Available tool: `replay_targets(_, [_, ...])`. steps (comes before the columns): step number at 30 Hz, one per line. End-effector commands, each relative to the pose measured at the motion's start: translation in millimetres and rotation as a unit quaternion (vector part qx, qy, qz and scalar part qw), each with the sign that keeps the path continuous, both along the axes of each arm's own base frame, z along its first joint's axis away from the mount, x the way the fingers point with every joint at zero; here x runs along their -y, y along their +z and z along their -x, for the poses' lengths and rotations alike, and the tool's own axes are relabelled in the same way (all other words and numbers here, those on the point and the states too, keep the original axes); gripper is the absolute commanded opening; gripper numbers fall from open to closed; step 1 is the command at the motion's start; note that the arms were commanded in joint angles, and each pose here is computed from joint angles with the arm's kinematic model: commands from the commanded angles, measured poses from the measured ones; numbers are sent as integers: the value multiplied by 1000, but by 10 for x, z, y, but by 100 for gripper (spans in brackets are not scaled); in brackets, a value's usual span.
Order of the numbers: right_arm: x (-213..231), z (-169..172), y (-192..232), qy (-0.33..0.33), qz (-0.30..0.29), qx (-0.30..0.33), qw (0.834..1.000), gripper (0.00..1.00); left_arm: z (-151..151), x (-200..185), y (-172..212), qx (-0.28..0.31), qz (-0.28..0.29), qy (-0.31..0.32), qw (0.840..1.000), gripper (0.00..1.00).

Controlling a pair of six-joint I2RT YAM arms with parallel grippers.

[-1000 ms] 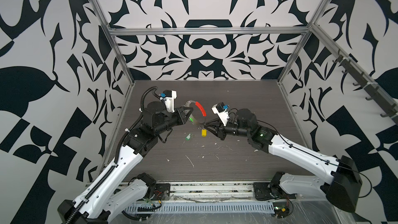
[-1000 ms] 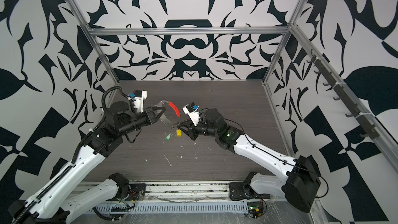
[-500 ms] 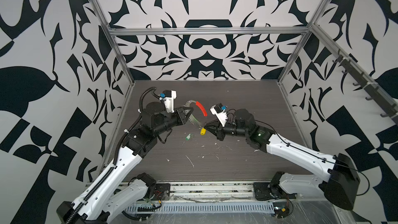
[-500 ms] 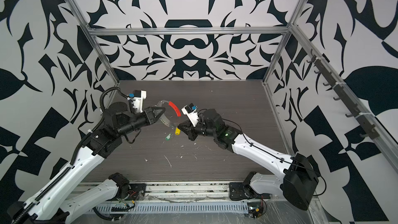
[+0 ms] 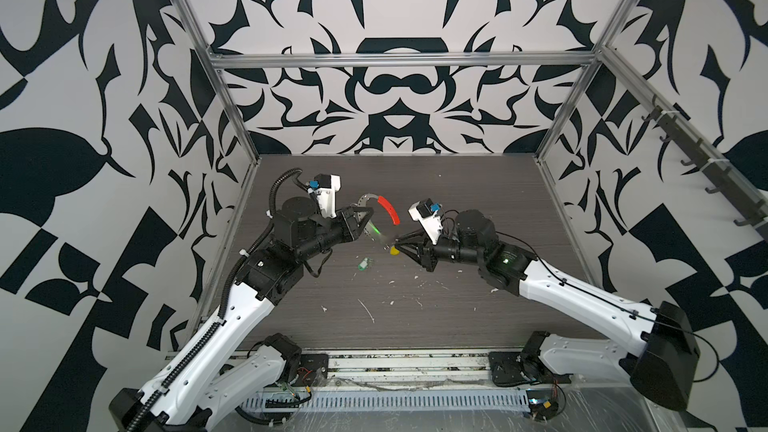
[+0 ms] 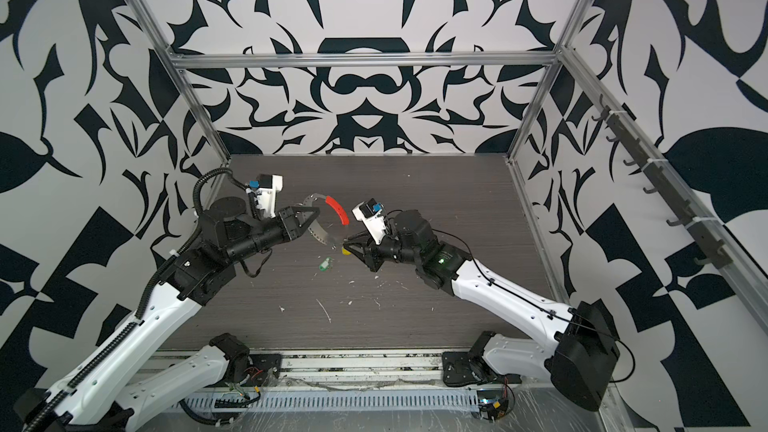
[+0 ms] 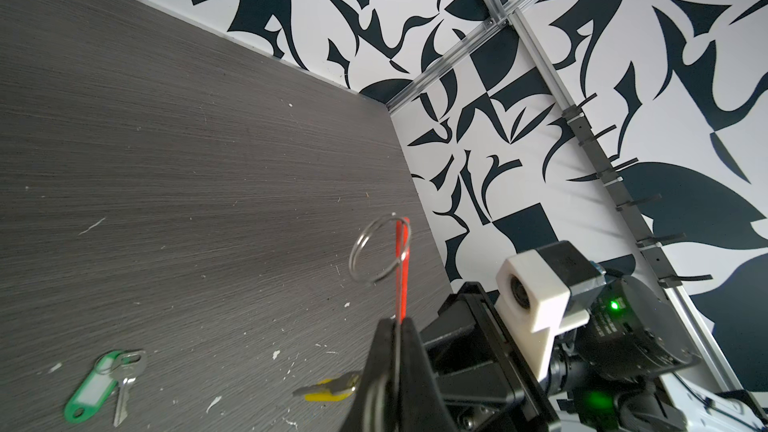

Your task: Remove the keys from the keyring

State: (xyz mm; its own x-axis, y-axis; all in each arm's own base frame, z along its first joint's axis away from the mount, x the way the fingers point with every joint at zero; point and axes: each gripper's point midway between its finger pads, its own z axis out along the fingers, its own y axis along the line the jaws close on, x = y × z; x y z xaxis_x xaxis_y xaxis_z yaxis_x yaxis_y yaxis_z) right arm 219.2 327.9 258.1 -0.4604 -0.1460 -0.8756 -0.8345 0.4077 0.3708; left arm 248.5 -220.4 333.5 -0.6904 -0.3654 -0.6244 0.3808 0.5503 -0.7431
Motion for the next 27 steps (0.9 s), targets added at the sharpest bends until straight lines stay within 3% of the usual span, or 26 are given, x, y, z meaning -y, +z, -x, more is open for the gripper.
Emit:
replay_targets(1, [-13,5,356,2,-30,40,999,23,9,-20,32,7,8,4,1000,0])
replay_targets(4, [-11,7,359,2,-29,40,999,19,3,-21,28,7,8,4,1000,0])
replay_targets(14, [13,15,383,-1,-31,43,999,19,-12,-33,-18,2,6,8,1000,0])
replay_targets(21, [7,26,400,1,-33,45,998,0,-23,-35,-44,-2,6,10,1000,0])
replay_targets(27, [49,27,474,-7,-40,53,998,0,-25,-42,-68,-5,7,12,1000,0])
